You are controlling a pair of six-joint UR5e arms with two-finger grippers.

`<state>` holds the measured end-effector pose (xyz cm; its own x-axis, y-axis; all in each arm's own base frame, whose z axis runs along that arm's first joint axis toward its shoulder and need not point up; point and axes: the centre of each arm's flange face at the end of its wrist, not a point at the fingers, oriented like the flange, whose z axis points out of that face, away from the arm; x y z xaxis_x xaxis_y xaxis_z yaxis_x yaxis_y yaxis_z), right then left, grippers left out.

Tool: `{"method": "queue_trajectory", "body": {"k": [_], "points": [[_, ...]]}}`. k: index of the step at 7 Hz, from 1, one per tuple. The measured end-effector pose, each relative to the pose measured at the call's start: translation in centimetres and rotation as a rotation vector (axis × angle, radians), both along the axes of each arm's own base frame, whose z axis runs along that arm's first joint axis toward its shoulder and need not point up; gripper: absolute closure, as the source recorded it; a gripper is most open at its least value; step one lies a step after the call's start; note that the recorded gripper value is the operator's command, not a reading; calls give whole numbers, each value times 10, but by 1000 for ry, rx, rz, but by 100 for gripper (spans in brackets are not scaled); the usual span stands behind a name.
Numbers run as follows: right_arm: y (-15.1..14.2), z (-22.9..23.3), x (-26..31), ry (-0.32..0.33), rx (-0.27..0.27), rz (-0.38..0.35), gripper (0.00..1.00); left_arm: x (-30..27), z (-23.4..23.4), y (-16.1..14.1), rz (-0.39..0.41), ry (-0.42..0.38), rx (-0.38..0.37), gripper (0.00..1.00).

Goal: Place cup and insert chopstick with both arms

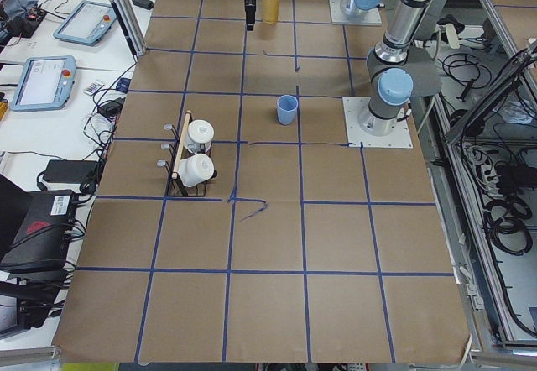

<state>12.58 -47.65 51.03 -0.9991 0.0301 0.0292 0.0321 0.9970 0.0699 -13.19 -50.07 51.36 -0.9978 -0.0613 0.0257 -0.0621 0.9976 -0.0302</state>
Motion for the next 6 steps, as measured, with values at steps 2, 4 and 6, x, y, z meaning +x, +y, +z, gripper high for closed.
{"method": "queue_trajectory", "body": {"k": [2,4,6], "points": [[0,-1,-1,1,3,-6,0,0,0,2,-1,0,1,0],[1,-3,-2,2,18,-8,0,0,0,2,-2,0,1,0],[-2,-6,-5,5,26,-46,0,6,-2,5,-54,-5,3,0]]}}
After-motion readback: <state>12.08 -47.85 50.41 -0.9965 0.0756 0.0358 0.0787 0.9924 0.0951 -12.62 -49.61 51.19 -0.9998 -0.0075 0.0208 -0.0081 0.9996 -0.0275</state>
